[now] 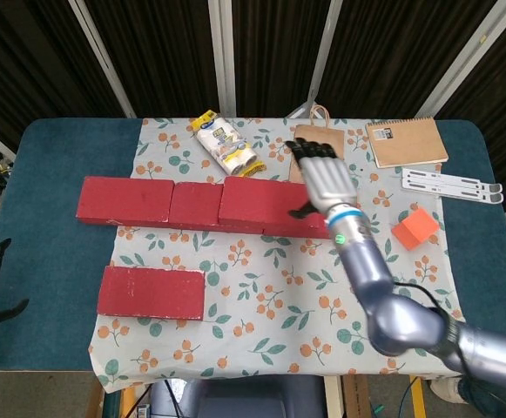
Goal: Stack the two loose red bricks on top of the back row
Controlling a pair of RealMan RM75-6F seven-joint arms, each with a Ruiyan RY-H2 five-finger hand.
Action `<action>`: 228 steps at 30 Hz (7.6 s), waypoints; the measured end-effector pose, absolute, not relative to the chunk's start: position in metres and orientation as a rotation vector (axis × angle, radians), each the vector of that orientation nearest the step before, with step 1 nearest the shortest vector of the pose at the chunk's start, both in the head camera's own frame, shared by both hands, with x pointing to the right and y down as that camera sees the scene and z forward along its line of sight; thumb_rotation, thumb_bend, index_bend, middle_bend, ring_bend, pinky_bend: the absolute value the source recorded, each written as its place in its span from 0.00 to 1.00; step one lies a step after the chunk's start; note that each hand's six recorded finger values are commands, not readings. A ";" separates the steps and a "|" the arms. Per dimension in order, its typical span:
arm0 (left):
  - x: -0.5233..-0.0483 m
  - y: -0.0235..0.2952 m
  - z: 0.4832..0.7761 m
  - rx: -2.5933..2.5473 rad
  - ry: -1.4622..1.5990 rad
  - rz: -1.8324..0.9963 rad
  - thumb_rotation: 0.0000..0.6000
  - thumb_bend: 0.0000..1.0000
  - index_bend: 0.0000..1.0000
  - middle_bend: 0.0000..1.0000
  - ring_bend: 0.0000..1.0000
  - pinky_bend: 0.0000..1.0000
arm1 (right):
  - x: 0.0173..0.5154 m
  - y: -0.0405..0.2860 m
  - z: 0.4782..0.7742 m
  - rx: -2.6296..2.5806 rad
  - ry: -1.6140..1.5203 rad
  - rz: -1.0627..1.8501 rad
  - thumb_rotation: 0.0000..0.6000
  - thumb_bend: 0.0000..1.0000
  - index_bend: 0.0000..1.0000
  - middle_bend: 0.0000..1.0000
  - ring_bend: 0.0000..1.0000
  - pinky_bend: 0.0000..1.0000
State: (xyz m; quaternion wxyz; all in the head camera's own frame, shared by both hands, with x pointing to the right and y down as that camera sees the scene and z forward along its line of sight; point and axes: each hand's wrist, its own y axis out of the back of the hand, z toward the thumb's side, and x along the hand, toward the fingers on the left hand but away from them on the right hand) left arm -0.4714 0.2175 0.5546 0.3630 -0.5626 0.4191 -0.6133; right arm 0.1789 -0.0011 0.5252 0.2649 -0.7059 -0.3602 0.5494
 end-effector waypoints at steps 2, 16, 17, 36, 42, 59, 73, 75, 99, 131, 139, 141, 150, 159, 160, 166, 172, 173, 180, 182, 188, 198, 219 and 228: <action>-0.467 0.219 0.552 -1.471 1.075 -1.553 1.00 0.11 0.02 0.00 0.00 0.12 | 0.228 0.010 0.517 -1.848 -1.074 1.508 1.00 0.19 0.00 0.00 0.00 0.00; -0.440 0.237 0.540 -1.616 1.056 -1.414 1.00 0.11 0.00 0.00 0.00 0.12 | 0.391 0.131 0.458 -1.534 -1.271 1.494 1.00 0.19 0.00 0.00 0.00 0.00; -0.438 0.239 0.540 -1.626 1.052 -1.413 1.00 0.11 0.00 0.00 0.00 0.12 | 0.395 0.143 0.459 -1.538 -1.256 1.492 1.00 0.19 0.00 0.00 0.00 0.00; -0.389 0.231 0.545 -1.919 0.841 -1.430 1.00 0.00 0.00 0.00 0.00 0.00 | 0.414 0.292 0.515 -1.662 -1.075 1.660 1.00 0.19 0.00 0.00 0.00 0.00; -0.373 0.210 0.546 -1.928 0.708 -1.493 1.00 0.00 0.00 0.00 0.00 0.00 | 0.415 0.296 0.520 -1.686 -1.055 1.692 1.00 0.19 0.00 0.00 0.00 0.00; -0.319 0.179 0.578 -1.905 0.414 -1.616 1.00 0.00 0.00 0.00 0.00 0.00 | 0.419 0.293 0.524 -1.704 -1.074 1.713 1.00 0.19 0.00 0.00 0.00 0.00; -0.292 0.191 0.630 -1.914 0.350 -1.641 1.00 0.00 0.00 0.00 0.00 0.00 | 0.427 0.291 0.526 -1.697 -1.111 1.744 1.00 0.19 0.00 0.00 0.00 0.00; -0.290 0.191 0.635 -1.911 0.352 -1.640 1.00 0.00 0.00 0.00 0.00 0.00 | 0.427 0.291 0.526 -1.694 -1.114 1.744 1.00 0.19 0.00 0.00 0.00 0.00; -0.280 0.199 0.643 -1.922 0.360 -1.598 1.00 0.00 0.00 0.00 0.00 0.00 | 0.434 0.291 0.520 -1.657 -1.164 1.767 1.00 0.19 0.00 0.00 0.00 0.00; -0.270 0.201 0.666 -1.851 0.302 -1.604 1.00 0.00 0.00 0.03 0.02 0.15 | 0.436 0.291 0.523 -1.649 -1.164 1.791 1.00 0.19 0.00 0.00 0.00 0.00; -0.266 0.199 0.666 -1.814 0.269 -1.615 1.00 0.00 0.06 0.19 0.15 0.27 | 0.438 0.290 0.522 -1.642 -1.172 1.794 1.00 0.19 0.00 0.00 0.00 0.00; -0.263 0.197 0.665 -1.808 0.271 -1.604 1.00 0.01 0.11 0.24 0.18 0.28 | 0.438 0.290 0.522 -1.644 -1.175 1.793 1.00 0.19 0.00 0.00 0.00 0.00; -0.258 0.183 0.655 -1.814 0.289 -1.610 1.00 0.06 0.33 0.38 0.25 0.28 | 0.439 0.290 0.523 -1.641 -1.173 1.800 1.00 0.19 0.00 0.00 0.00 0.00; -0.256 0.123 0.609 -1.786 0.355 -1.550 1.00 0.06 0.33 0.37 0.25 0.29 | 0.445 0.290 0.530 -1.610 -1.171 1.854 1.00 0.19 0.00 0.00 0.00 0.00; -0.256 0.118 0.605 -1.781 0.358 -1.546 1.00 0.06 0.33 0.37 0.25 0.29 | 0.446 0.290 0.531 -1.607 -1.170 1.863 1.00 0.19 0.00 0.00 0.00 0.00; -0.265 0.073 0.579 -1.749 0.317 -1.523 1.00 0.07 0.32 0.34 0.25 0.27 | 0.449 0.289 0.541 -1.582 -1.150 1.920 1.00 0.19 0.00 0.00 0.00 0.00; -0.262 0.027 0.565 -1.770 0.328 -1.502 1.00 0.07 0.27 0.29 0.23 0.25 | 0.447 0.285 0.546 -1.554 -1.136 1.940 1.00 0.19 0.00 0.00 0.00 0.00; -0.262 0.017 0.563 -1.767 0.342 -1.500 1.00 0.07 0.26 0.29 0.22 0.24 | 0.447 0.285 0.548 -1.547 -1.134 1.948 1.00 0.19 0.00 0.00 0.00 0.00; -0.260 -0.029 0.562 -1.717 0.368 -1.496 1.00 0.07 0.29 0.28 0.21 0.23 | 0.447 0.286 0.553 -1.519 -1.122 1.989 1.00 0.19 0.00 0.00 0.00 0.00; -0.259 -0.037 0.568 -1.699 0.355 -1.503 1.00 0.07 0.29 0.28 0.21 0.23 | 0.446 0.286 0.555 -1.515 -1.114 1.996 1.00 0.19 0.00 0.00 0.00 0.00; -0.252 -0.047 0.588 -1.678 0.313 -1.517 1.00 0.07 0.29 0.27 0.20 0.22 | 0.445 0.285 0.560 -1.501 -1.100 2.013 1.00 0.19 0.00 0.00 0.00 0.00; -0.243 -0.053 0.609 -1.707 0.302 -1.508 1.00 0.07 0.30 0.27 0.20 0.22 | 0.451 0.283 0.562 -1.452 -1.112 2.046 1.00 0.19 0.00 0.00 0.00 0.00; -0.249 -0.042 0.660 -1.771 0.280 -1.528 1.00 0.07 0.30 0.27 0.20 0.22 | 0.454 0.283 0.565 -1.424 -1.106 2.075 1.00 0.19 0.00 0.00 0.00 0.00; -0.253 -0.044 0.676 -1.774 0.287 -1.552 1.00 0.07 0.30 0.27 0.20 0.22 | 0.455 0.282 0.566 -1.415 -1.109 2.081 1.00 0.19 0.00 0.00 0.00 0.00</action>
